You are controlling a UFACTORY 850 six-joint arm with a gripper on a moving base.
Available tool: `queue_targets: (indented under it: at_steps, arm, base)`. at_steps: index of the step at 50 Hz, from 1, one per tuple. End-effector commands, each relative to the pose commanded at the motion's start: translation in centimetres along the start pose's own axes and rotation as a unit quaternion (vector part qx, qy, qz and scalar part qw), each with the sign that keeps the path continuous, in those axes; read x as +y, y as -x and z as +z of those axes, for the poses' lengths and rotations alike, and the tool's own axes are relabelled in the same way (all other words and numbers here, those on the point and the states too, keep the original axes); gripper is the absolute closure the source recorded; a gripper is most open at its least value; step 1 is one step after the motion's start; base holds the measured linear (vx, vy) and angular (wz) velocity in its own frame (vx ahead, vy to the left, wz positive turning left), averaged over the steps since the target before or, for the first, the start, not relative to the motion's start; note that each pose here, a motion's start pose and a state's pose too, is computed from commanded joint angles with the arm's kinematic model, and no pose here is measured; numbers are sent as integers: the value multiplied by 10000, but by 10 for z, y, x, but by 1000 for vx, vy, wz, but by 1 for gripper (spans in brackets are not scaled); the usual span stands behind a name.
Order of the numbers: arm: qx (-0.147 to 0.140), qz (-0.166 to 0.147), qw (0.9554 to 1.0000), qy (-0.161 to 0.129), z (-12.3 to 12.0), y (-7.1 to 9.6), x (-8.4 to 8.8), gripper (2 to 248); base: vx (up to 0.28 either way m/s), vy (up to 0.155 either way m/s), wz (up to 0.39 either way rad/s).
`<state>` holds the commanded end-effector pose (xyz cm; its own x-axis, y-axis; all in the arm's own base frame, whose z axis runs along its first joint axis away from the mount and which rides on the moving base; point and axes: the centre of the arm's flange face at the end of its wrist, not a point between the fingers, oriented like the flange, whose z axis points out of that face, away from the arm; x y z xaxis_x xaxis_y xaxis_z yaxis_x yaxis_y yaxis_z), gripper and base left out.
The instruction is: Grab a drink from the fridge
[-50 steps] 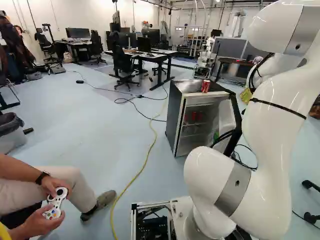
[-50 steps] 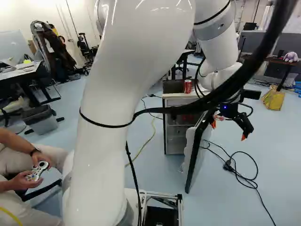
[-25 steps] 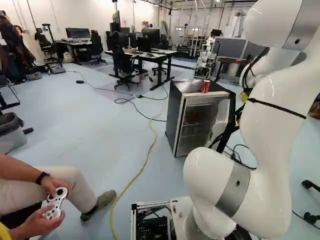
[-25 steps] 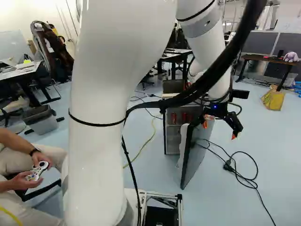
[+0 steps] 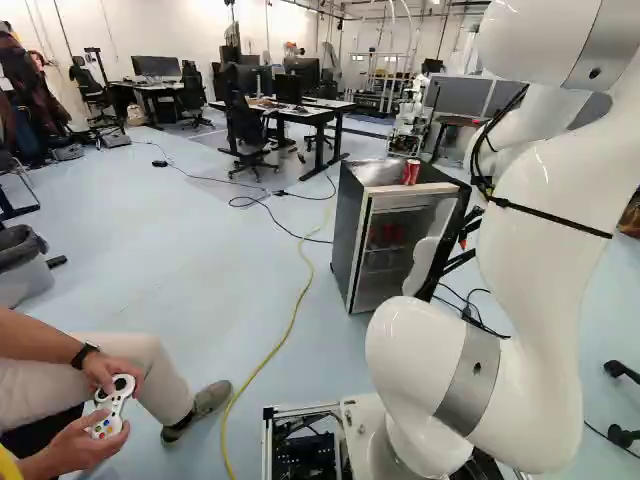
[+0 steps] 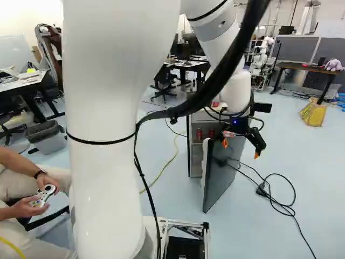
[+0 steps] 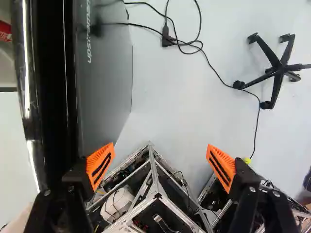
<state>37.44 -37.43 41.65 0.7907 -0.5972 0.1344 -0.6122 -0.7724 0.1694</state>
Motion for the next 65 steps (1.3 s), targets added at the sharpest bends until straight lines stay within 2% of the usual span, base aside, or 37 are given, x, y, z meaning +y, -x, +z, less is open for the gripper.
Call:
queue_targets:
  at_steps: [24, 65]
  arm:
    - [115, -360, 9993, -75, -9, 16, -38, 3]
    - [528, -909, 9942, -228, -19, 10, -97, 3]
  base:
    - [0, 0, 0]
    - [0, 0, 0]
